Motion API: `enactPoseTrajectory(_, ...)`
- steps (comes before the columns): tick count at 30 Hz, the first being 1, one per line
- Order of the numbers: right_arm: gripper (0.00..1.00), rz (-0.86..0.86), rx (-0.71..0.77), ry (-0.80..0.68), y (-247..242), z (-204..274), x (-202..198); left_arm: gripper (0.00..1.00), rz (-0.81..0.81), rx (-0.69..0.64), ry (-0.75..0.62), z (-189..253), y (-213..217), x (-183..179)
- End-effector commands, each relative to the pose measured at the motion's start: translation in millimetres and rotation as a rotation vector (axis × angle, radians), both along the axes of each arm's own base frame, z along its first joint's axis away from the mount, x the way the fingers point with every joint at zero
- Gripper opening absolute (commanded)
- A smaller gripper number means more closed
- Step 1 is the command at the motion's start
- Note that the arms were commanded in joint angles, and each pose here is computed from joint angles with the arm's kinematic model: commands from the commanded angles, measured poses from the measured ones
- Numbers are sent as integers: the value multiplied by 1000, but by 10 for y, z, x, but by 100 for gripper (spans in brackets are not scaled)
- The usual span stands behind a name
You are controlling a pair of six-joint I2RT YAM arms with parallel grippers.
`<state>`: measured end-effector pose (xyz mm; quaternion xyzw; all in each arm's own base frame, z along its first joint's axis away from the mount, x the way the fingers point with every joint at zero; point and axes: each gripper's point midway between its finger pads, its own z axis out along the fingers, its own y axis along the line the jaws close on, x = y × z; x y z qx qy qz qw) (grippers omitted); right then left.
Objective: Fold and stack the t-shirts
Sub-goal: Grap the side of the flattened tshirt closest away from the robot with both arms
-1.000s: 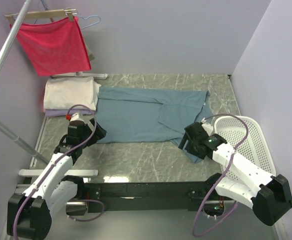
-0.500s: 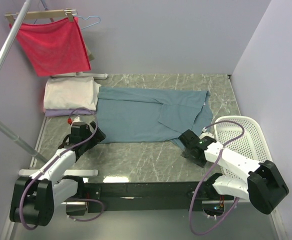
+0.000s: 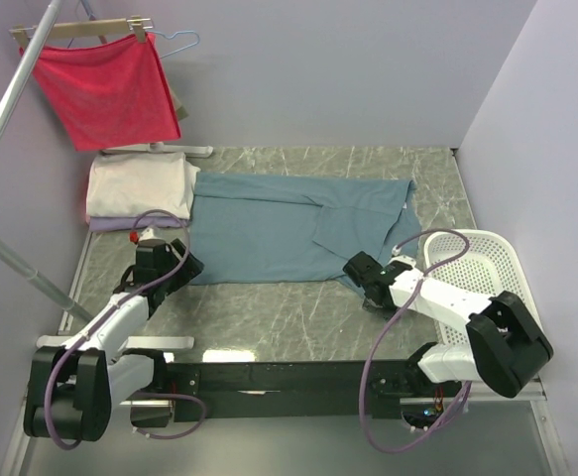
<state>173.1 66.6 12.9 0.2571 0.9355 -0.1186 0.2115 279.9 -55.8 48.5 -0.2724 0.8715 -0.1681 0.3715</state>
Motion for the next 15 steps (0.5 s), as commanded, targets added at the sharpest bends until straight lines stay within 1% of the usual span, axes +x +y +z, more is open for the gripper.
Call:
enactPoseTrajectory(1,14,22,-20,-65,20,99,167,58,-34,-15,-34,61,-46,87)
enactPoseTrajectory(2,0,27,-14,-74,32,128,179,53,-38,-17,-31,53,-55,95)
enactPoseTrajectory(3,0,55,4,-98,77,207,224,48,-43,-19,-30,51,-62,96)
enactPoseTrajectory(4,0,63,18,-111,102,264,242,41,-50,-24,-28,51,-78,95)
enactPoseTrajectory(5,0,68,44,-120,142,316,243,38,-52,-24,-29,57,-81,98)
enactPoseTrajectory(6,0,100,95,-170,230,461,314,39,-53,-23,-30,62,-80,103)
enactPoseTrajectory(8,0,151,194,-204,409,613,356,36,-59,-19,-34,91,-82,124)
enactPoseTrajectory(9,0,170,243,-253,491,775,420,35,-62,-15,-33,98,-81,132)
enactPoseTrajectory(12,2,174,308,-302,555,1014,555,34,-68,6,-35,132,-62,172)
enactPoseTrajectory(15,5,150,327,-309,476,1057,755,34,-70,24,-45,178,-42,217)
